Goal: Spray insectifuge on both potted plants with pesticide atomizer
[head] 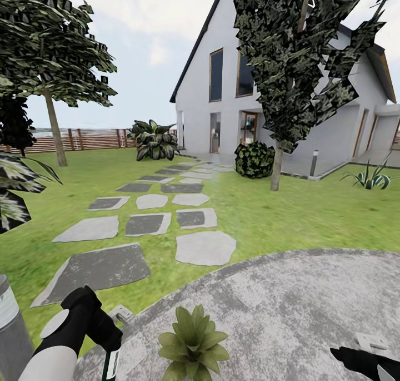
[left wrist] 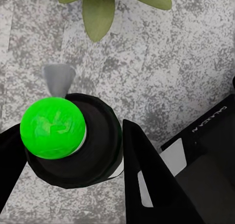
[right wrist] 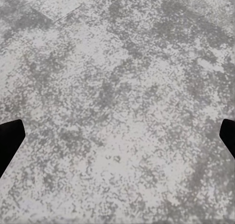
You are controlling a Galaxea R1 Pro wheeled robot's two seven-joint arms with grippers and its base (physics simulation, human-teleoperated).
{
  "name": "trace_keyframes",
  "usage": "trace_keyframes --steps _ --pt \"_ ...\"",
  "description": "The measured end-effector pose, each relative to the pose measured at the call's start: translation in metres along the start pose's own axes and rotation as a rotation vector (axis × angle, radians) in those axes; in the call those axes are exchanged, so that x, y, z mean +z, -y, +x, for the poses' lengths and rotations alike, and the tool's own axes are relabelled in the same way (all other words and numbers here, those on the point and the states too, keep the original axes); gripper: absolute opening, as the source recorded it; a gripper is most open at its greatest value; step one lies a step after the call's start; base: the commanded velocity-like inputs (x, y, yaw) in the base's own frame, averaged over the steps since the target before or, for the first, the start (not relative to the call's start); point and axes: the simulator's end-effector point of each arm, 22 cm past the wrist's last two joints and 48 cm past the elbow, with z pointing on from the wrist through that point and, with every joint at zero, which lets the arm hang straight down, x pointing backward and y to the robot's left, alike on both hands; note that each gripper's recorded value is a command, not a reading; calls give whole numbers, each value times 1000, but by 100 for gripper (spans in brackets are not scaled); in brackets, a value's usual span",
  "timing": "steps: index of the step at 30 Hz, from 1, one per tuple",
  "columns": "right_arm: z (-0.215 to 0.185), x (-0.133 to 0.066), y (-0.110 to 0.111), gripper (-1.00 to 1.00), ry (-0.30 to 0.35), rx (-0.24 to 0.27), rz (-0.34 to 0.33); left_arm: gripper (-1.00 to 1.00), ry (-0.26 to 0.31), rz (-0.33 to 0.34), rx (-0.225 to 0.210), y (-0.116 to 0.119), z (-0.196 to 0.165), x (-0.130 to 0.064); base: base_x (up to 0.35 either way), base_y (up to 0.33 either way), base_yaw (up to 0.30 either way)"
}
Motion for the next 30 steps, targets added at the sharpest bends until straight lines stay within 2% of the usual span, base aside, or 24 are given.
trace_keyframes --steps 14,18,19,24,30 --pt "5 3 0 100 -12 -2 1 -100 -10 5 -5 -1 2 5 0 0 -56" --pt "8 4 1 100 -18 -3 3 -100 -38 22 -8 3 10 17 0 0 -102" --pt "8 4 1 100 -20 -2 3 -100 -42 10 -7 1 12 19 0 0 -102" --pt "11 6 1 100 -27 -4 5 -100 -47 -155 2 -29 8 27 0 0 -102" --pt "15 8 2 100 -36 -5 7 -100 -55 -298 1 -54 5 28 0 0 -102"
